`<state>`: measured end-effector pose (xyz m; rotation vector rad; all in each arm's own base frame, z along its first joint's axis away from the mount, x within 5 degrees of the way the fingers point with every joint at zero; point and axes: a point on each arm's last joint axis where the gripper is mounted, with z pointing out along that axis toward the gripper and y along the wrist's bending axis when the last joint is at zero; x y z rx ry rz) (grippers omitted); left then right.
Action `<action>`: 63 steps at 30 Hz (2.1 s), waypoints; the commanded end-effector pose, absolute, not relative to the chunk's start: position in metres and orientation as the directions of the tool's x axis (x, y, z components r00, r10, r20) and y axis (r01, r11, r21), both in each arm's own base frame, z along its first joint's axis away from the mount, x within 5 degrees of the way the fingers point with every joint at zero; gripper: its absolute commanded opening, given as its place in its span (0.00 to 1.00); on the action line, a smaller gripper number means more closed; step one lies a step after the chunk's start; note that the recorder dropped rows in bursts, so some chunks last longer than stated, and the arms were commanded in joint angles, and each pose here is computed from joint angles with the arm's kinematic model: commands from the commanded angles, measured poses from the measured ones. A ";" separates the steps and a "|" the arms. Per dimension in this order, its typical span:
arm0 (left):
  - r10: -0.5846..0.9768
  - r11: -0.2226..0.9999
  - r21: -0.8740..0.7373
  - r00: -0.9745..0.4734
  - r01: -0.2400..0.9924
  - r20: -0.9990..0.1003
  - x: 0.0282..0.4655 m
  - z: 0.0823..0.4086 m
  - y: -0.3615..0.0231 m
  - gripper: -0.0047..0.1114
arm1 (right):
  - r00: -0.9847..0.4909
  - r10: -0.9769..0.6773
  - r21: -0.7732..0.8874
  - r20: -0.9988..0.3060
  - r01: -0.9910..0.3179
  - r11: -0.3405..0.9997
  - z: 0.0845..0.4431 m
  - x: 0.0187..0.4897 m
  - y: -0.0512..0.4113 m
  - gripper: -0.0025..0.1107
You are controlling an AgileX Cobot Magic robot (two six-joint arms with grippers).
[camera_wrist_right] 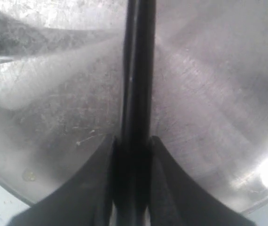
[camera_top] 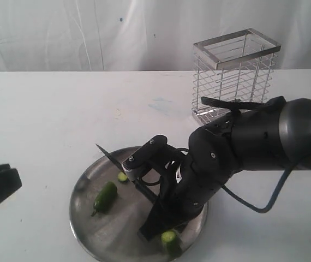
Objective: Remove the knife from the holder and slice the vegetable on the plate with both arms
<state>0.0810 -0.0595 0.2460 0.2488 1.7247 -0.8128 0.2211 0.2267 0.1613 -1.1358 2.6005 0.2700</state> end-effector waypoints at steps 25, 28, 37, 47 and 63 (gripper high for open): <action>-0.176 0.793 -0.347 -0.356 0.501 -0.918 0.070 0.199 -0.053 0.28 | -0.700 -0.642 0.163 -0.313 -0.705 0.690 0.153 0.235 0.251 0.31; -0.176 0.793 -0.346 -0.356 0.500 -0.918 0.070 0.199 -0.053 0.28 | -0.698 -0.623 0.159 -0.354 -0.701 0.695 0.160 0.237 0.252 0.39; -0.176 0.793 -0.346 -0.356 0.500 -0.918 0.070 0.199 -0.053 0.28 | -0.655 -0.544 0.161 -0.524 -0.704 0.692 0.220 0.221 0.235 0.39; -0.176 0.793 -0.346 -0.356 0.500 -0.918 0.070 0.199 -0.053 0.28 | -0.452 -0.197 0.213 -0.870 -0.705 0.677 0.314 0.132 0.145 0.06; -0.177 0.795 -0.346 -0.355 0.498 -0.918 0.070 0.199 -0.052 0.28 | 0.025 0.170 0.078 -0.985 -0.819 0.569 0.351 -0.020 0.002 0.02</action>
